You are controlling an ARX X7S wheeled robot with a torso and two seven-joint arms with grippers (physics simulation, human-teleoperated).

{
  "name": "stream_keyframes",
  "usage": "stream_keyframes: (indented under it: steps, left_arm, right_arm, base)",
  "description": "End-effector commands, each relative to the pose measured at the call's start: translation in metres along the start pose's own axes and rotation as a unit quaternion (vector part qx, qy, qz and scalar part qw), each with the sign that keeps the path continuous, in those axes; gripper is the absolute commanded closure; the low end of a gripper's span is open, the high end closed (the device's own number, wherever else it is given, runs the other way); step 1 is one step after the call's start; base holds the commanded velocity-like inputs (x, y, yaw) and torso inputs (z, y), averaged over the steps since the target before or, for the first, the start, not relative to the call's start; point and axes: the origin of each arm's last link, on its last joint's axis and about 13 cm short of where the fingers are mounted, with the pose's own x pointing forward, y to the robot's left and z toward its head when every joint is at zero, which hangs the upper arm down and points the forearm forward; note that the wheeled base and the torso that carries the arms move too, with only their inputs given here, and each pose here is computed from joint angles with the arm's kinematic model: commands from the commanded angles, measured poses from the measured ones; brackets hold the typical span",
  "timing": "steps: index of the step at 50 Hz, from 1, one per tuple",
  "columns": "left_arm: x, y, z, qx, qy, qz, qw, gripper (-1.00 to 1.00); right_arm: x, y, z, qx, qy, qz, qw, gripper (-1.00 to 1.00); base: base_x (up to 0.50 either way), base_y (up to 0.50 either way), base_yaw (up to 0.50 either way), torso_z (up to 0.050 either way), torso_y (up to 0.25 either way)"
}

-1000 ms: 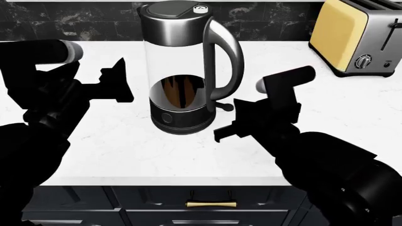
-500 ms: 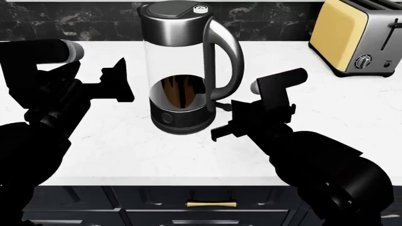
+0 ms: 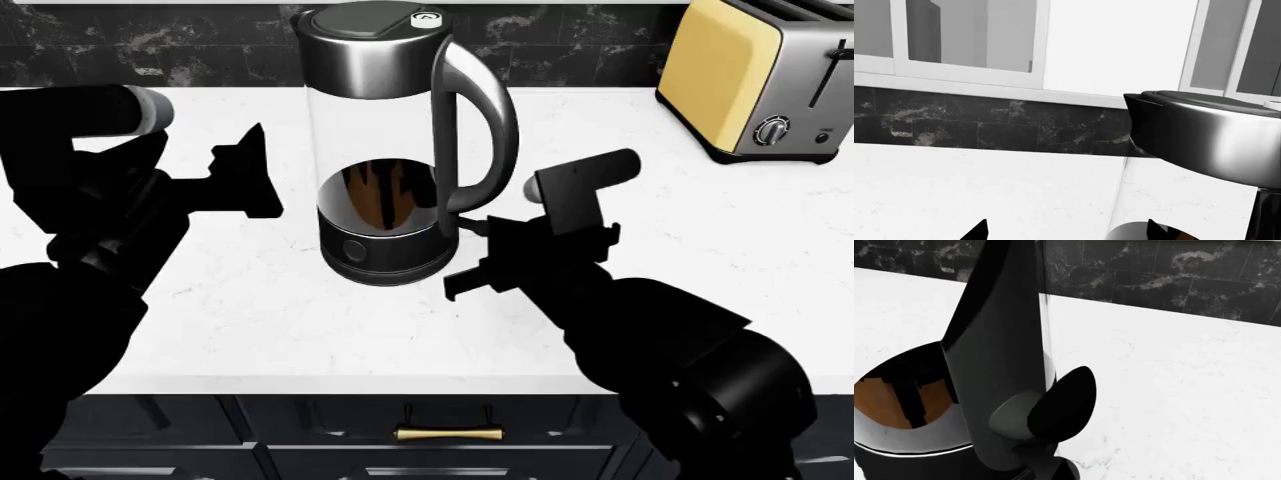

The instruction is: Press down the lever to turn on the electric kettle.

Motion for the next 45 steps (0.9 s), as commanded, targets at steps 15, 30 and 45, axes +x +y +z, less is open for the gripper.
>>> stream_keyframes:
  steps: [15,30,45]
  left_arm:
    - [0.0,0.0,-0.001,0.0,0.001,-0.001,1.0,-1.0]
    - [0.003,0.0,0.0,0.0,0.002,-0.001,1.0,-1.0]
    - [0.001,-0.001,-0.001,0.0,0.002,-0.001,1.0,-1.0]
  right_arm:
    - [0.01,0.001,-0.007,-0.005,0.012,-0.006,1.0,1.0]
    - [0.014,0.0,-0.012,-0.008,0.026,-0.009,1.0,1.0]
    - [0.014,0.0,-0.014,-0.01,0.03,-0.006,0.999,1.0]
  base:
    - [0.0,0.0,0.0,0.0,0.0]
    - [0.0,0.0,0.0,0.0,0.0]
    - [0.0,0.0,0.0,0.0,0.0]
